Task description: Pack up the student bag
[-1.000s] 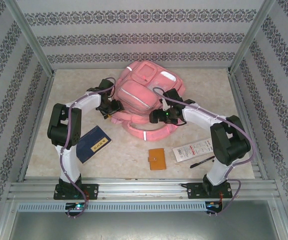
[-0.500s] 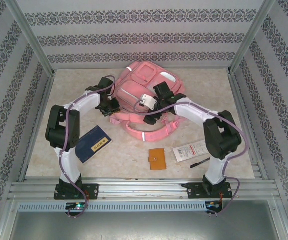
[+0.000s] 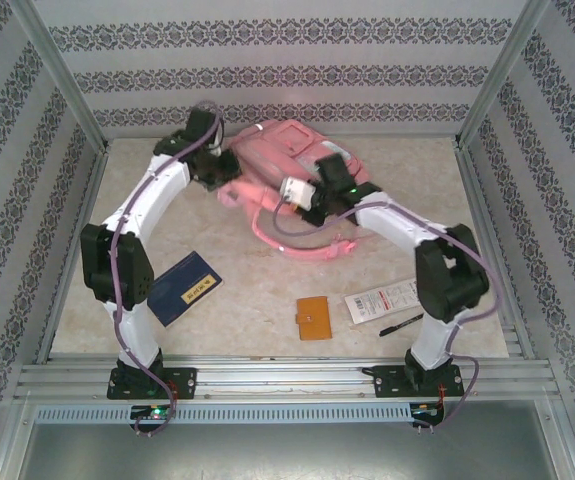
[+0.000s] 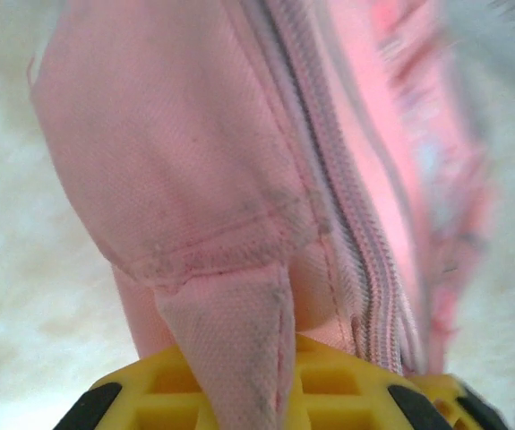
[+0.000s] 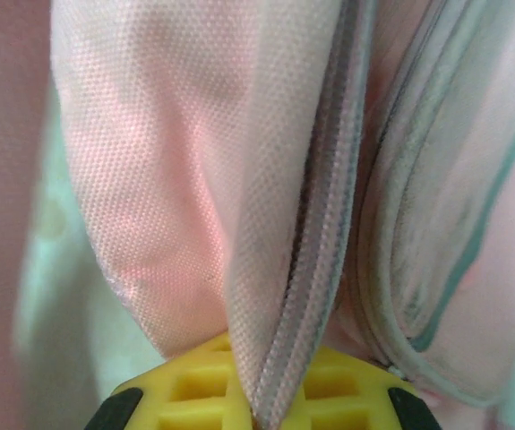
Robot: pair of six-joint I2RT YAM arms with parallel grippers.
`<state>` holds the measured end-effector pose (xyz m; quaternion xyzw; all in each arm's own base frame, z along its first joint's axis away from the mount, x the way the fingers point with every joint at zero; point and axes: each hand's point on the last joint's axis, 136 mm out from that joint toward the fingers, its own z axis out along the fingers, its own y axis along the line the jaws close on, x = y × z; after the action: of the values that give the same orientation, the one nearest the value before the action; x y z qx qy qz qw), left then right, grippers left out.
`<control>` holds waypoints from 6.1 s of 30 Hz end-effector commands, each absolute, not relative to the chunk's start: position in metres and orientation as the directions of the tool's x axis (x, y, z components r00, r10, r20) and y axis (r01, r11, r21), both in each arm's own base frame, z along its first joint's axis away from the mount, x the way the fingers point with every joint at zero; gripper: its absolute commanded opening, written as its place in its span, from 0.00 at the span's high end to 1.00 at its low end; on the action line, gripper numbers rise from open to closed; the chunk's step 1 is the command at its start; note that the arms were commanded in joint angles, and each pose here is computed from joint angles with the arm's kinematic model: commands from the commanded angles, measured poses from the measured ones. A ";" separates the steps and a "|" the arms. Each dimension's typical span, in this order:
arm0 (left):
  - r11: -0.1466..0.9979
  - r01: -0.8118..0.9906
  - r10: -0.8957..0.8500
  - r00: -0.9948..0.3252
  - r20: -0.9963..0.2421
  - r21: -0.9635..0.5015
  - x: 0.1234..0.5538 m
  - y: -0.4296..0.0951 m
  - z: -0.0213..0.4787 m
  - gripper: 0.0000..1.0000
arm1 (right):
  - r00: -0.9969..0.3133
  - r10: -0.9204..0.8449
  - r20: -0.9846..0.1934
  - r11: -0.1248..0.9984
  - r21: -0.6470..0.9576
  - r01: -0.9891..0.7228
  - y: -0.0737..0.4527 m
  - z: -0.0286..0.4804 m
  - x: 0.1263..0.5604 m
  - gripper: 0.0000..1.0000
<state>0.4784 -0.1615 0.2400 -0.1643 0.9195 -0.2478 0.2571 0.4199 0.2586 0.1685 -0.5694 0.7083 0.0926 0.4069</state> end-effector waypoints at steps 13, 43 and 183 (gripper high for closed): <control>0.792 0.123 -0.430 -0.583 -0.689 -0.599 0.468 -0.203 0.401 1.00 | 0.178 -0.226 -0.958 0.520 -0.273 -0.809 0.213 0.389 0.444 1.00; 0.833 0.142 -0.401 -0.513 -0.759 -0.535 0.435 -0.204 0.248 1.00 | 0.128 -0.472 -0.872 0.480 -0.376 -0.793 0.194 0.237 0.444 0.97; 0.776 -0.304 -0.438 -0.890 -0.126 -0.553 0.351 -0.199 0.049 0.19 | -0.881 -0.365 -0.301 0.583 0.664 -0.468 0.254 0.099 0.290 1.00</control>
<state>0.3556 -0.1586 0.0531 -0.1996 0.9413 -0.2263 0.1513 0.3103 0.2329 0.0860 -0.2331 0.9006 0.3514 0.1057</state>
